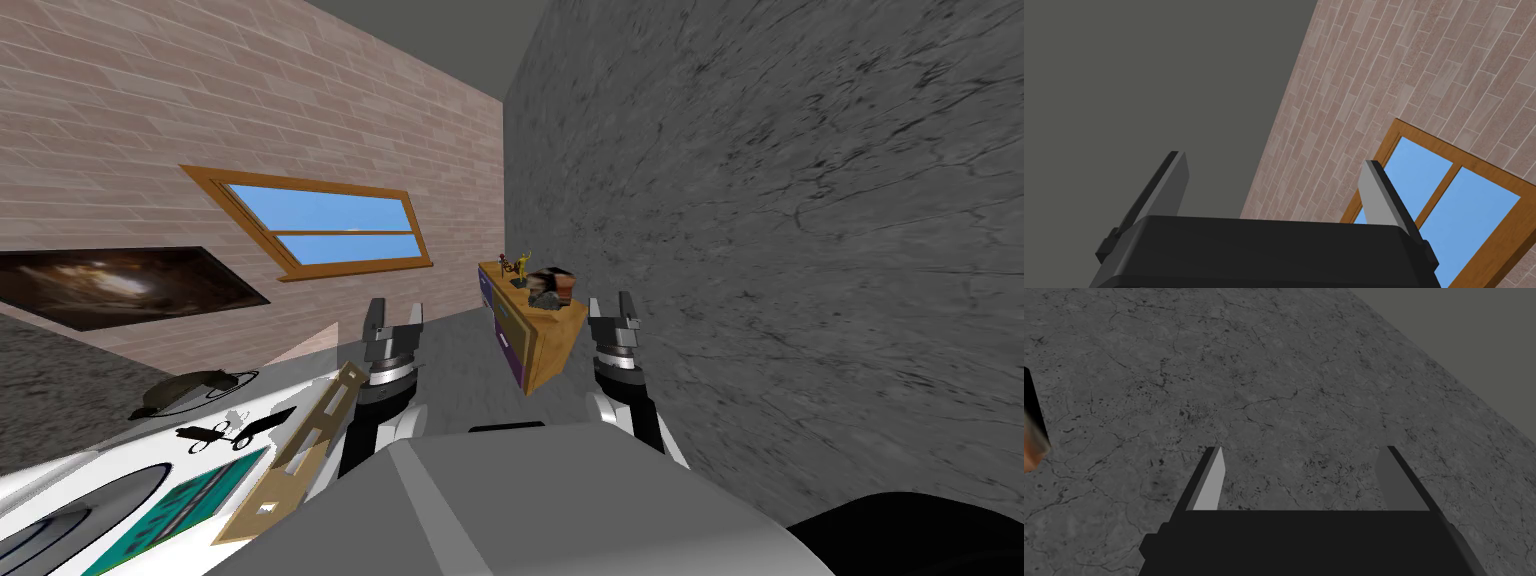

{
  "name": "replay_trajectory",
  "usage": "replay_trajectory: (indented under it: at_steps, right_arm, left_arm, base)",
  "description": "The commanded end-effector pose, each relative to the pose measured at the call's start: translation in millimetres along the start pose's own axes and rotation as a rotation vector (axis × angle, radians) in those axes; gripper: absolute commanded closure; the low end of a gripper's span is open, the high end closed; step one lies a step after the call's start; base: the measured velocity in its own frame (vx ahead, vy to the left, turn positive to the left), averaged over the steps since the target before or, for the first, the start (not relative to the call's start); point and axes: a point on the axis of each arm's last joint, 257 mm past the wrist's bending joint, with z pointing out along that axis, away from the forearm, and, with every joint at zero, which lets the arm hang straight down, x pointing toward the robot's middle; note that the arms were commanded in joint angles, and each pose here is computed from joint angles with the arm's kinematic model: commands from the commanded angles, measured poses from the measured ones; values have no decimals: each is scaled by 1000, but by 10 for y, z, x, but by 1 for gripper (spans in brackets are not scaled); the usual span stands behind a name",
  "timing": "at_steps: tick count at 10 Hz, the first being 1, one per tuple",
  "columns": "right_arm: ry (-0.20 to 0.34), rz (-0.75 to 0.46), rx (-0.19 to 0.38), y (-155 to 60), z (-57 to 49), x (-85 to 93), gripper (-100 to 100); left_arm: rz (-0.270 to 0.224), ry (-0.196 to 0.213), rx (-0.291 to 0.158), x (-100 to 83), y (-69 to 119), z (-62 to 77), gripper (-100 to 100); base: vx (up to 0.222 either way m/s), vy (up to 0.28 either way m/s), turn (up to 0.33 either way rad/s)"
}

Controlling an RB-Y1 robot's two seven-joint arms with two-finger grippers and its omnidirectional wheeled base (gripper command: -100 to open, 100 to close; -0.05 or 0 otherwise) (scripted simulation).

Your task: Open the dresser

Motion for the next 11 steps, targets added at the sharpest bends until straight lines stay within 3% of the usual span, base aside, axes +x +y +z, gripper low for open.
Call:
replay_trajectory:
  at_steps: [1,9,10,11]
  right_arm:
    - [0,0,0,0,0,0,0]
    - [0,0,0,2,1,0,0]
    - [38,-37,13,-42,-9,39,-100]
    - [66,-71,24,-83,-19,64,-100]
  left_arm:
    - [0,0,0,0,0,0,0]
    - [0,0,0,0,-2,1,0]
    - [0,0,0,0,-2,1,0]
    - [0,0,0,0,0,0,0]
  base:
    - [0,0,0]
    - [0,0,0]
    - [23,28,-39]
    - [46,58,-64]
